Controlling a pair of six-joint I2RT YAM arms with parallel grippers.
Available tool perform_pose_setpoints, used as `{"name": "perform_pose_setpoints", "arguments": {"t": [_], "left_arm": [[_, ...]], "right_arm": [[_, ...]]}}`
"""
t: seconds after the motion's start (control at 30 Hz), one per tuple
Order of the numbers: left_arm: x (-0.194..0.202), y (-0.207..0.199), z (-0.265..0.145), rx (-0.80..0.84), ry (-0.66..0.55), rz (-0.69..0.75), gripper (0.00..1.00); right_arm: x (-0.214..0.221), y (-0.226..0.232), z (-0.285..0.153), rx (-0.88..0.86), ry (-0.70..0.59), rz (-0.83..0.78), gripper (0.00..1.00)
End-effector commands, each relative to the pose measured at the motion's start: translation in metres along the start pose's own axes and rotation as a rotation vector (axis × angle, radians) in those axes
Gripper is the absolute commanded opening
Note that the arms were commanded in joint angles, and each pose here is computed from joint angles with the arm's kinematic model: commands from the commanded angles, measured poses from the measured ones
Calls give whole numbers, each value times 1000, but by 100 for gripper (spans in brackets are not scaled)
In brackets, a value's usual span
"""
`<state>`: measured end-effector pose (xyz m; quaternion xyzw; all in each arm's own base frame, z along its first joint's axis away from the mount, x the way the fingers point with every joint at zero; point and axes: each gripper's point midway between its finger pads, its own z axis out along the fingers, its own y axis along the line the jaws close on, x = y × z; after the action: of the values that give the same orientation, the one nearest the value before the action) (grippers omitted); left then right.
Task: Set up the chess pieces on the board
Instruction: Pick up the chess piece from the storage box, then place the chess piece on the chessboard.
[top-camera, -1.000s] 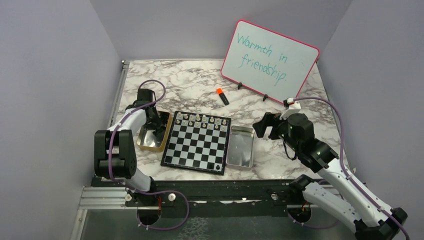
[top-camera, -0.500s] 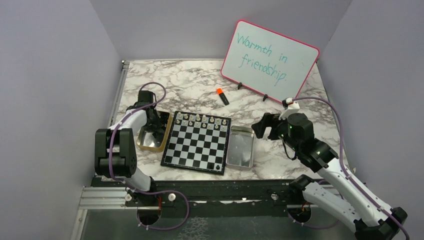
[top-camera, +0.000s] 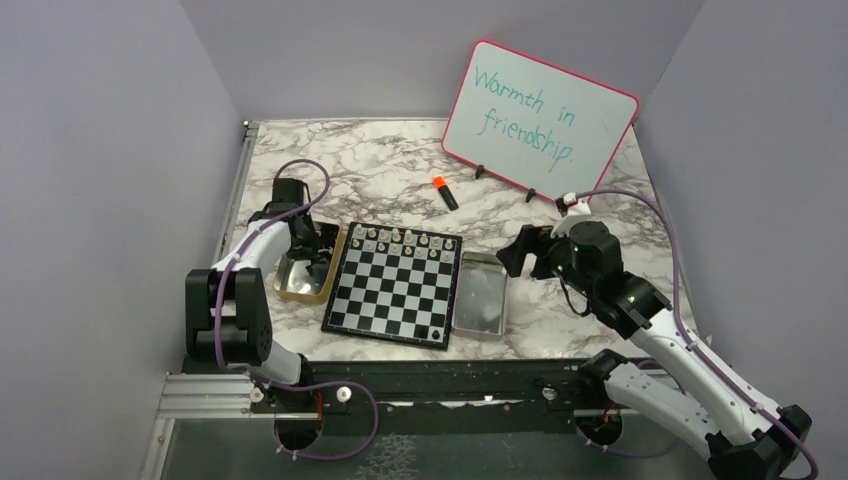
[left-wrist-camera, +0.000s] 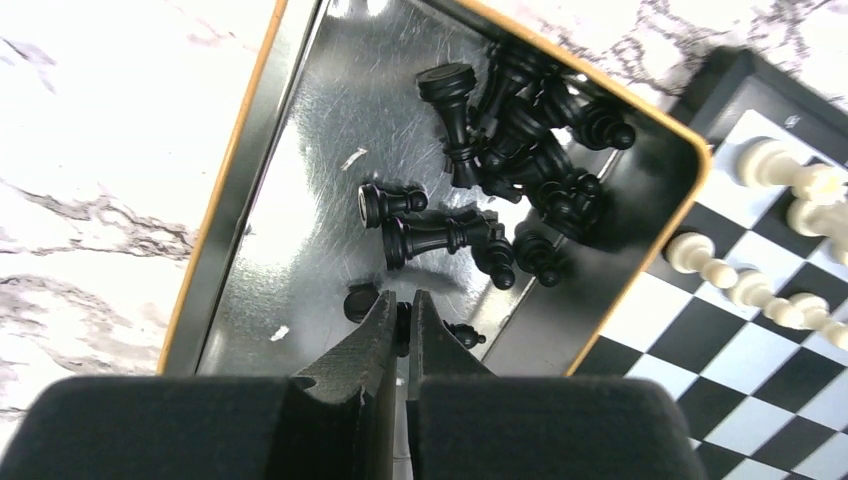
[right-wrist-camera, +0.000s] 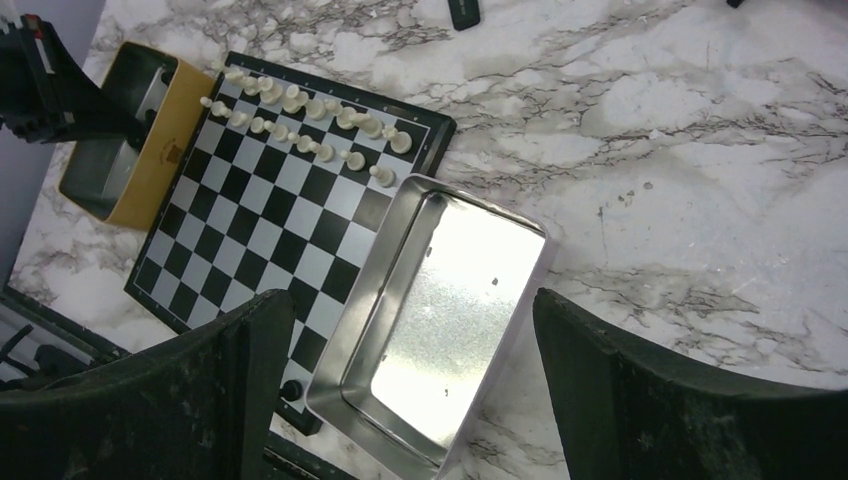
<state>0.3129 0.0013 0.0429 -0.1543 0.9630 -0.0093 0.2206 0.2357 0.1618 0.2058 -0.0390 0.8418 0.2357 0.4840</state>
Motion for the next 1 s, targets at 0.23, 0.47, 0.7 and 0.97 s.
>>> {"name": "perform_pose_setpoints", "arguments": {"t": [0.23,0.47,0.7,0.97], "left_arm": [[-53,-28,-54,137,-191,-60,3],[-64,-65,-94,346,-215,-76,3],[-48,-106,-129,627,-162,-105,3],[-22,-131,-155,854,-97,-168,3]], "right_arm": [[-8,48,15,-210,68,20,89],[-30,70,24,-302,7,39,81],[-47,100,40,-417,-11,115,71],[-57,133,74,-452,-31,110,59]]}}
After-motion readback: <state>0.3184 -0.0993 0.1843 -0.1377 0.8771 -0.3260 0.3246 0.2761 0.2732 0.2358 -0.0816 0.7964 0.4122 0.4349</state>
